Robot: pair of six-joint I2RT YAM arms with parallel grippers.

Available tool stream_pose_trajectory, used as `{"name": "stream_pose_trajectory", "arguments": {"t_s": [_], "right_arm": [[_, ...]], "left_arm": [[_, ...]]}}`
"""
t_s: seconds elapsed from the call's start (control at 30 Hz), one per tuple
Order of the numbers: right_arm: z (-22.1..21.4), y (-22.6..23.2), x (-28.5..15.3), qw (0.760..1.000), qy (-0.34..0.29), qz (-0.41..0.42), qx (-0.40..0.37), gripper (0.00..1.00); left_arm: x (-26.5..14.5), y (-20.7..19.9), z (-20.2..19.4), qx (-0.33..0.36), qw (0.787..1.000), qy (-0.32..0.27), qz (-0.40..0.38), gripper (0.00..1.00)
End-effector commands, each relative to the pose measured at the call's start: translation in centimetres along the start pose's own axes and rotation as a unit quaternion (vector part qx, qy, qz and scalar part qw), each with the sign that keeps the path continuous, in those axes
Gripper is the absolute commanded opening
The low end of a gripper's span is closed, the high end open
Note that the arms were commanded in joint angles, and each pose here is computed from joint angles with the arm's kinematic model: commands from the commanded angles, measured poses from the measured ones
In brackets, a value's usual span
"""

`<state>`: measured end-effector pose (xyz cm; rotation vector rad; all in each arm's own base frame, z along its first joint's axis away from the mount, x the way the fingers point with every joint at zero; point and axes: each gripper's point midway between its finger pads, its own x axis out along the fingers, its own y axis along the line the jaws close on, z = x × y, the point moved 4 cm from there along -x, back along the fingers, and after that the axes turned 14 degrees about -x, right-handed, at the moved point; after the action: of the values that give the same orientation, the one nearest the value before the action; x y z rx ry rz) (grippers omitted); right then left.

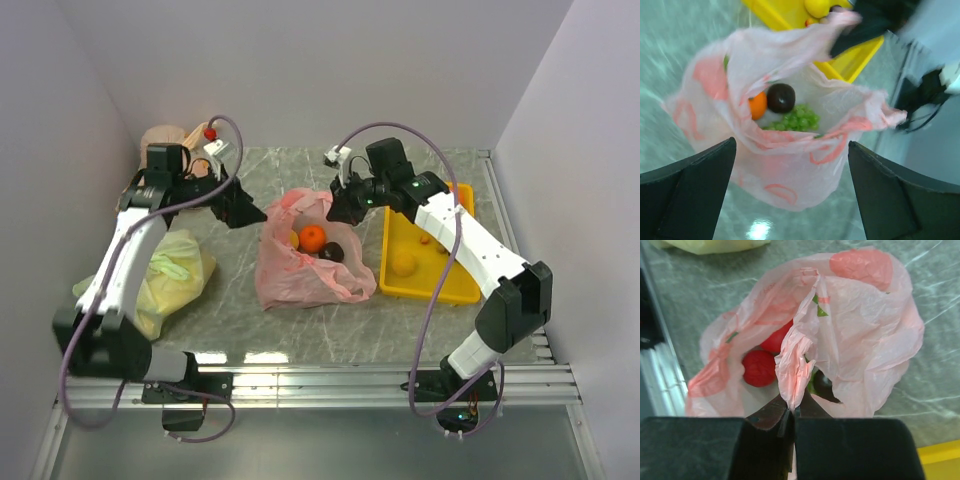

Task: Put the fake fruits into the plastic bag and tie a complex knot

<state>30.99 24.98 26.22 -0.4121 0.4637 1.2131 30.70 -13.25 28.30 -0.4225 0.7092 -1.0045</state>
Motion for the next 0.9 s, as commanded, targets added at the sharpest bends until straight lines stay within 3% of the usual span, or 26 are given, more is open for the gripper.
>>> {"name": "stream_pose_trajectory", "arguments": {"t_s": [0.0, 0.1, 0.2, 0.33, 0.53, 0.6, 0.87], "right_arm": [[0.2, 0.6, -1.0, 0.997, -0.009, 0.003, 0.077, 0.00], [-0.4, -0.4, -0.7, 0.992, -0.007, 0.001, 0.124, 0.00], [-1.0, -1.6, -0.4, 0.988, -0.007, -0.005, 0.153, 0.00], [-1.5, -2.5, -0.1, 0.988, -0.004, -0.019, 0.155, 0.00], [-1.7, -2.5, 0.2, 0.986, -0.003, -0.010, 0.164, 0.00], [-1.7, -2.7, 0.3, 0.986, -0.003, -0.007, 0.169, 0.00], [-1.5, -2.6, 0.4, 0.985, -0.008, -0.002, 0.174, 0.00]], "left_arm": [[-0.7, -4.9, -2.1, 0.187, 0.982, 0.032, -0.028, 0.99], [1.2, -7.6, -5.7, 0.315, 0.944, 0.085, -0.043, 0.95], [3.7, -9.3, -8.5, 0.437, 0.889, 0.119, -0.072, 0.88], [6.2, -11.3, -9.6, 0.512, 0.841, 0.138, -0.110, 0.83], [9.0, -13.8, -11.1, 0.579, 0.781, 0.158, -0.172, 0.74], [9.7, -13.6, -11.5, 0.584, 0.772, 0.174, -0.183, 0.69], [12.0, -14.2, -12.4, 0.635, 0.723, 0.177, -0.206, 0.68]]}}
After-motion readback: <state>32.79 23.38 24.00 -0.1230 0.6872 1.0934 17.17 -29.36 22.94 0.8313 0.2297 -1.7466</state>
